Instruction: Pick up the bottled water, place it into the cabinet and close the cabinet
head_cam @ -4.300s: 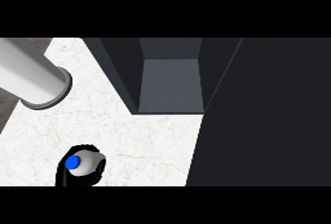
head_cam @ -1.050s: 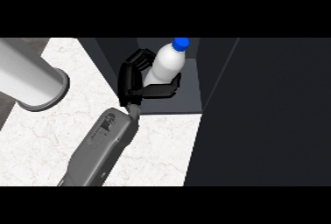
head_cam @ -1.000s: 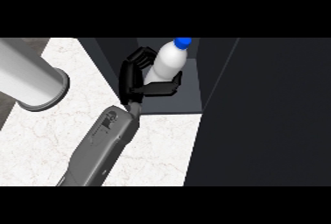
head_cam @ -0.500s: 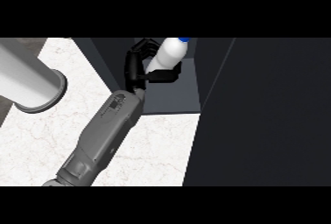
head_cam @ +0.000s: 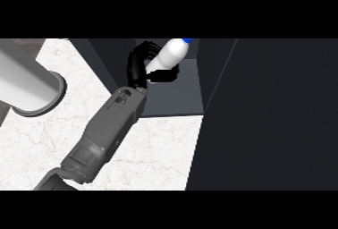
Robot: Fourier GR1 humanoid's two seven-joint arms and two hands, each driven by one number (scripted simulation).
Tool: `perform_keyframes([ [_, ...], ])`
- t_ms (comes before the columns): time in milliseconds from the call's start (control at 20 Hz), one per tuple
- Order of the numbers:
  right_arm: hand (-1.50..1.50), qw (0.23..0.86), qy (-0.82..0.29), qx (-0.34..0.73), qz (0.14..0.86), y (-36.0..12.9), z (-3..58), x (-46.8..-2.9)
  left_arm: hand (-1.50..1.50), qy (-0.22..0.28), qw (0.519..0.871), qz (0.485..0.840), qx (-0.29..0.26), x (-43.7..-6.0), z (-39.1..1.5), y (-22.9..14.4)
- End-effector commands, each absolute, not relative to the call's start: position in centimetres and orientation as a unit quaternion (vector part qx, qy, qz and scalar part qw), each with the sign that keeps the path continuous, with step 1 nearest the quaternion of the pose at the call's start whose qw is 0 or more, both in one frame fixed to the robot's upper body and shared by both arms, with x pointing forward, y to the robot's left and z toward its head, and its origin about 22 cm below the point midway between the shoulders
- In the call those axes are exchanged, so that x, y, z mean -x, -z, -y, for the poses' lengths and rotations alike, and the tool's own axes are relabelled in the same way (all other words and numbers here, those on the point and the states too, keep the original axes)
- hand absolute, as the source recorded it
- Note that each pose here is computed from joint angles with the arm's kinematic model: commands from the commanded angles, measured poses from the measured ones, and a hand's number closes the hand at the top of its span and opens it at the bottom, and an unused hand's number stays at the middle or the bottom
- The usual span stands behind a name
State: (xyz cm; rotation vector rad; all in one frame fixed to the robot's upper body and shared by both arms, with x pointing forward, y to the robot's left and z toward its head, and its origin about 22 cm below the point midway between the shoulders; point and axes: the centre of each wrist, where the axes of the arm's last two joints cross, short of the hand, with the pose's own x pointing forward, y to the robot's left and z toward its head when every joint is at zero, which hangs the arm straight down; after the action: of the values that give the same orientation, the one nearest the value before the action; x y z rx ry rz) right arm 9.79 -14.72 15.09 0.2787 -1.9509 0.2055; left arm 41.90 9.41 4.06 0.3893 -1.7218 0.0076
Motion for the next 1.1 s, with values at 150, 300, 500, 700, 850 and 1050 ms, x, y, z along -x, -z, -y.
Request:
perform_keyframes([
  [150,-1.5,0.528,-0.083,-0.129,0.835,-17.2,15.8,-8.0,1.5,-0.009,0.644,0.737,-0.203,-42.5,-9.7,-3.2],
  [300,-1.5,0.523,-0.094,-0.131,0.837,-17.6,15.7,-7.8,1.5,-0.01,0.644,0.736,-0.208,-42.4,-11.6,-1.9],
  [500,-1.5,0.526,-0.093,-0.13,0.835,-17.8,16.8,-8.1,1.5,0.006,0.639,0.735,-0.226,-42.2,-13.3,-0.9],
  [700,-1.5,0.53,-0.097,-0.135,0.832,-16.6,15.6,-9.0,-1.5,0.033,0.628,0.728,-0.271,-42.2,-10.8,-1.2],
  [850,-1.5,0.535,-0.093,-0.133,0.829,-15.5,14.8,-8.9,-1.5,0.053,0.641,0.71,-0.285,-41.8,-11.7,-0.2],
  [1050,-1.5,0.531,-0.088,-0.139,0.831,-16.1,15.4,-8.4,-1.5,0.052,0.633,0.706,-0.312,-41.4,-11.5,0.4],
])
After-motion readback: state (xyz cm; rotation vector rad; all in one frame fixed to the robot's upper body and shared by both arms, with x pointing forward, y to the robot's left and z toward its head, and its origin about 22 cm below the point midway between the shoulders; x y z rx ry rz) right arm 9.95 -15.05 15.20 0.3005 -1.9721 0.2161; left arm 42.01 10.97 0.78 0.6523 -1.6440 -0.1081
